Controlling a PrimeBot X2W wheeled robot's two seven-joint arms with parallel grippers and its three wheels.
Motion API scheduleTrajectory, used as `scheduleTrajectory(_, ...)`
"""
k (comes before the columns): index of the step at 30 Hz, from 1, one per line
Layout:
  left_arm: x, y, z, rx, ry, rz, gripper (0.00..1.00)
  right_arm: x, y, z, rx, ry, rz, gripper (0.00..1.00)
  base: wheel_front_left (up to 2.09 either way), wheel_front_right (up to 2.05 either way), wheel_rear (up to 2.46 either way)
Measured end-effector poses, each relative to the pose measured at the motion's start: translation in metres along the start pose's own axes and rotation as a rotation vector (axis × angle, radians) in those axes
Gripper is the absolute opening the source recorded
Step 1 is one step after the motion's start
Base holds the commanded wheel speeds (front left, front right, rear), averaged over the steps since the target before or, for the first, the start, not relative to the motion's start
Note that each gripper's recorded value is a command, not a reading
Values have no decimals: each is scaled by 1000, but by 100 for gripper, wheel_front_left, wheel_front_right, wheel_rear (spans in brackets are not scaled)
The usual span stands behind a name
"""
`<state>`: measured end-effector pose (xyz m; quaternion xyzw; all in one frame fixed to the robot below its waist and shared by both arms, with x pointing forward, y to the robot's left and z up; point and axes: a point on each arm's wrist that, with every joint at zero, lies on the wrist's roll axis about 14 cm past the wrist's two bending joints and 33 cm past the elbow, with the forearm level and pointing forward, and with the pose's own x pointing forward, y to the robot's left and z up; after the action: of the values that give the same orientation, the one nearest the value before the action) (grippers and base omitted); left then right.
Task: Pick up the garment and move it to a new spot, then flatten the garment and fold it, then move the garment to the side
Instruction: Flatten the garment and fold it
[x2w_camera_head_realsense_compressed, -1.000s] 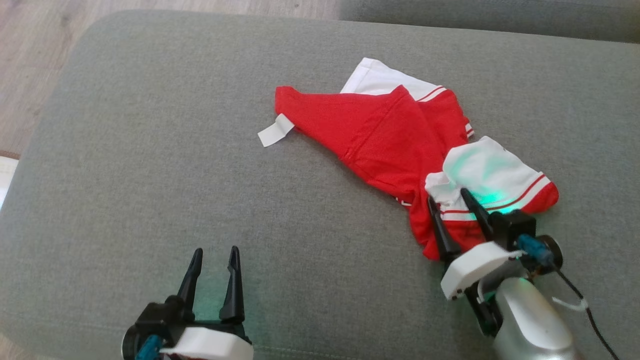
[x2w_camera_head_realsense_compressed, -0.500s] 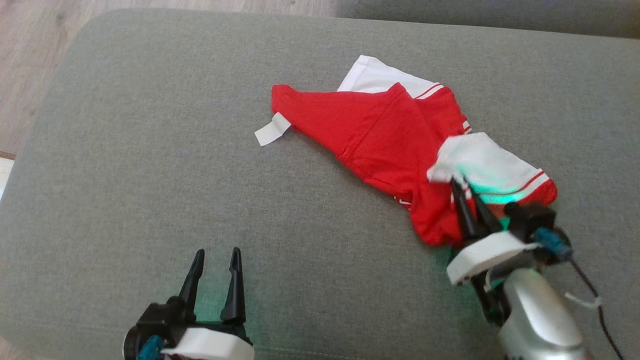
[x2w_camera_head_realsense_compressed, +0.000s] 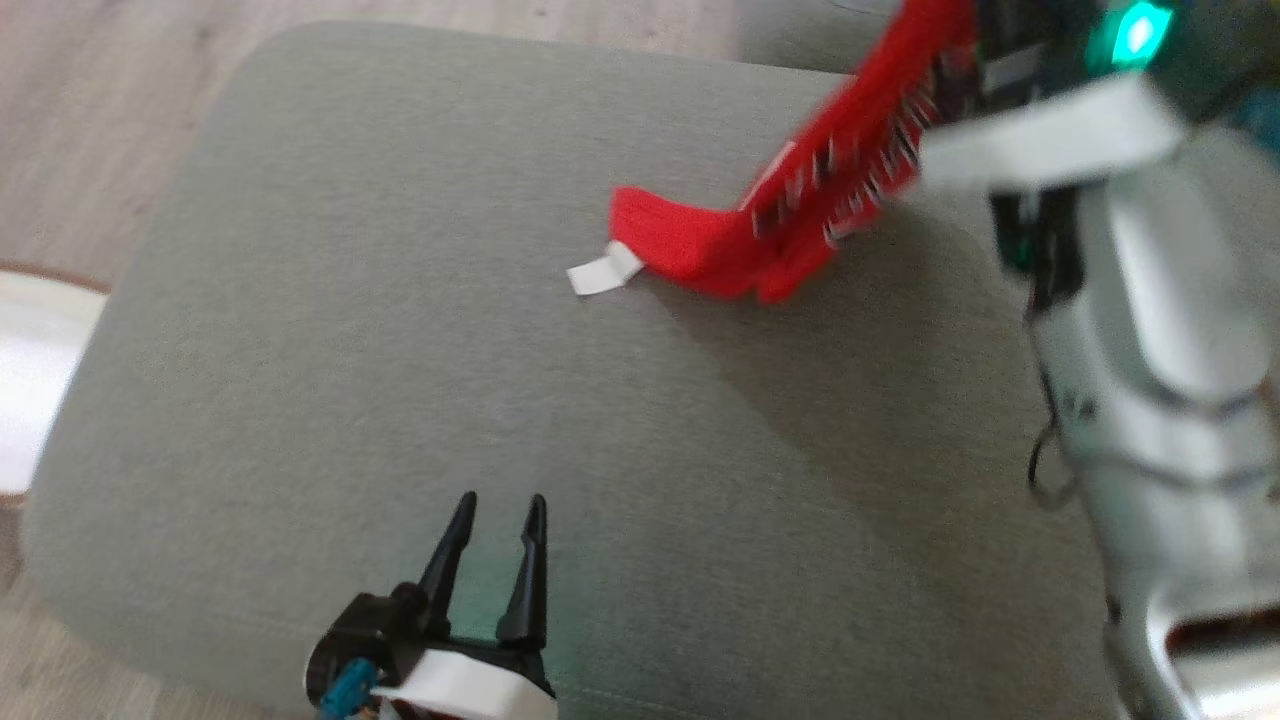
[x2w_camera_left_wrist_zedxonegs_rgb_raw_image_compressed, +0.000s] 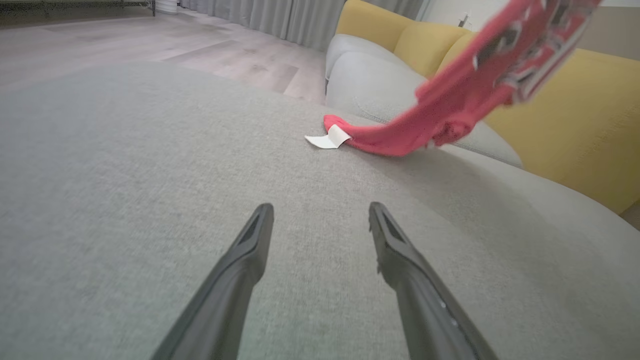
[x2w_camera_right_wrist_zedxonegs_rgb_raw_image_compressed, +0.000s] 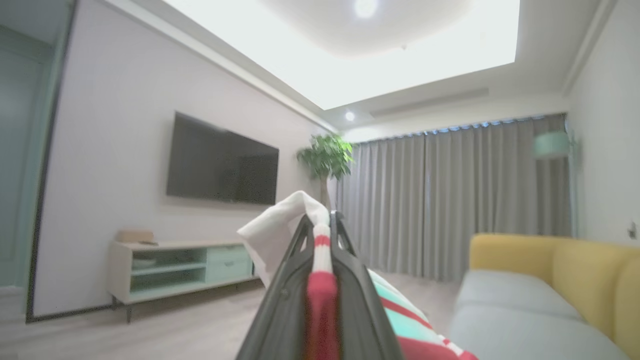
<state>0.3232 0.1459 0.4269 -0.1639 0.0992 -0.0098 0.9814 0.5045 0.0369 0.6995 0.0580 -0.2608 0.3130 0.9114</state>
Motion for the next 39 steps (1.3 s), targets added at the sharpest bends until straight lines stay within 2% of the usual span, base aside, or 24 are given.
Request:
scheduleTrajectory(3,-11,11,-1,-12,-5,44,100,38,19,44,12,-130,59,0,0,0,0)
scheduleTrajectory(5,-17,18,0,-19,-10,76,100,52,24,59,35,-170,65,0,0,0,0)
scheduleTrajectory(9,-29,26,-8,-33,3,113,100,50,9,53,70,-159,4,0,0,0,0)
scheduleTrajectory(12,-29,24,-13,-45,21,114,100,14,-32,11,121,-60,-140,0,0,0,0)
scheduleTrajectory(14,-24,21,-14,-44,27,99,100,-37,-73,-34,151,57,-302,0,0,0,0)
scheduleTrajectory(15,-24,21,-14,-44,27,99,100,-37,-73,-34,151,57,-302,0,0,0,0)
scheduleTrajectory(17,-18,17,-14,-41,33,81,100,-111,-113,-80,167,203,-488,0,0,0,0)
scheduleTrajectory(18,-15,14,-15,-37,39,67,100,-152,-130,-98,172,272,-584,7,0,0,0)
scheduleTrajectory(19,-11,11,-17,-29,45,55,100,-194,-142,-115,177,349,-672,85,0,0,0)
scheduleTrajectory(20,-8,8,-18,-23,53,40,100,-235,-152,-128,181,418,-760,100,0,0,0)
scheduleTrajectory(22,3,1,-17,-5,55,8,100,-303,-163,-141,177,527,-897,100,0,0,0)
scheduleTrajectory(24,14,-6,-13,9,47,-25,100,-341,-165,-143,161,584,-966,100,0,0,0)
scheduleTrajectory(26,25,-12,-9,20,39,-53,100,-351,-167,-140,153,592,-985,100,0,0,0)
scheduleTrajectory(30,36,-26,-9,24,44,-102,100,-340,-168,-128,127,552,-949,100,0,0,0)
scheduleTrajectory(34,39,-43,-13,17,57,-164,100,-317,-160,-115,93,510,-864,100,0,0,0)
scheduleTrajectory(39,48,-81,-17,25,76,-303,100,-298,-128,-119,32,556,-697,100,0,0,0)
